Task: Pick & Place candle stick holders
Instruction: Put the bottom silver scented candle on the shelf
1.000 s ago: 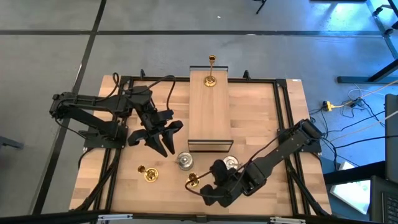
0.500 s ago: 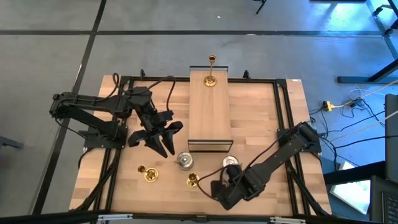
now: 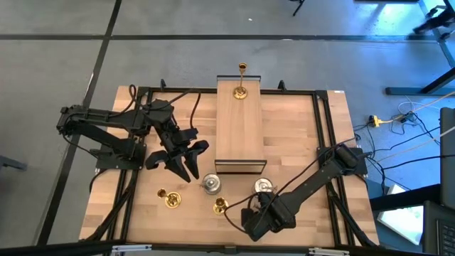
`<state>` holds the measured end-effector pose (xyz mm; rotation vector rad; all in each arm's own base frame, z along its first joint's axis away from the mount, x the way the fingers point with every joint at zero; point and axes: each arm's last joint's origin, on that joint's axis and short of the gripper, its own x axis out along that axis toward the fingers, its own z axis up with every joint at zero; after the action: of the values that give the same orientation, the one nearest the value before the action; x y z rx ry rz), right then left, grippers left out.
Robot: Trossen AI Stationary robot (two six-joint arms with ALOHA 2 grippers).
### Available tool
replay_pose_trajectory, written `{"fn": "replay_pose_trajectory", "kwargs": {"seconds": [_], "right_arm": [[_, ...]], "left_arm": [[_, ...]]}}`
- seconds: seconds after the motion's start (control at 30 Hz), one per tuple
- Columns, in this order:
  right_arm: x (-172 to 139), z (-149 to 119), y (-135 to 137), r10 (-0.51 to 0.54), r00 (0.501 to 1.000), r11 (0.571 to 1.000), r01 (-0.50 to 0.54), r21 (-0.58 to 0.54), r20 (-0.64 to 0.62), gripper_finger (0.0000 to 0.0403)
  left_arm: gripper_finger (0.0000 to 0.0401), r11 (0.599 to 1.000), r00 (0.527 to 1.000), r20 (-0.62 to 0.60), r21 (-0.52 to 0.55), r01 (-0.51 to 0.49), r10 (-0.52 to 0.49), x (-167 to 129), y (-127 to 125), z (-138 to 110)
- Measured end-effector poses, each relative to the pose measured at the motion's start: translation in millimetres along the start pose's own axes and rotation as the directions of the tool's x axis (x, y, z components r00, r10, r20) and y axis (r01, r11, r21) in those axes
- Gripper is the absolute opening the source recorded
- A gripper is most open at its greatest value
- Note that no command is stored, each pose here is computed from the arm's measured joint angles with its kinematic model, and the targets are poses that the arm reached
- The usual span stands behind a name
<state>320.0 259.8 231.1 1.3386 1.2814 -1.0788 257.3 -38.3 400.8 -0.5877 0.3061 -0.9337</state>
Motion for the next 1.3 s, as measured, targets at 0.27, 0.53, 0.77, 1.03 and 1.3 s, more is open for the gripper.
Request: {"fn": "replay_pose_trajectory", "kwargs": {"seconds": [0.27, 0.53, 0.77, 1.03, 1.3], "right_arm": [[0.0, 0.4, 1.5, 0.008, 1.000, 1.000, -0.008, -0.005, -0.005, 0.0400], [-0.4, 2.7, 3.7, 0.012, 1.000, 1.000, -0.012, -0.017, -0.007, 0.0400], [-0.5, 4.4, 5.6, 0.016, 1.000, 0.999, -0.017, -0.045, -0.009, 0.0400], [20.9, 0.4, 12.6, -0.016, 0.999, 0.997, 0.013, -0.070, -0.046, 0.0400], [24.7, 2.6, 12.3, -0.010, 1.000, 0.998, 0.010, -0.062, 0.009, 0.0400]], "left_arm": [[0.0131, 1.000, 1.000, 0.000, -0.001, 0.000, 0.000, 0.0, 0.0, 0.0], [0.0131, 1.000, 1.000, 0.000, 0.000, 0.000, 0.000, -0.1, -0.1, 0.0], [0.0131, 1.000, 1.000, 0.000, 0.000, -0.001, 0.001, 0.0, 0.0, 0.0], [0.0131, 1.000, 1.000, 0.004, -0.003, -0.009, 0.009, 0.0, 0.4, -0.1], [0.0131, 1.000, 1.000, 0.004, -0.004, -0.010, 0.010, 0.0, 0.5, -0.1]]}}
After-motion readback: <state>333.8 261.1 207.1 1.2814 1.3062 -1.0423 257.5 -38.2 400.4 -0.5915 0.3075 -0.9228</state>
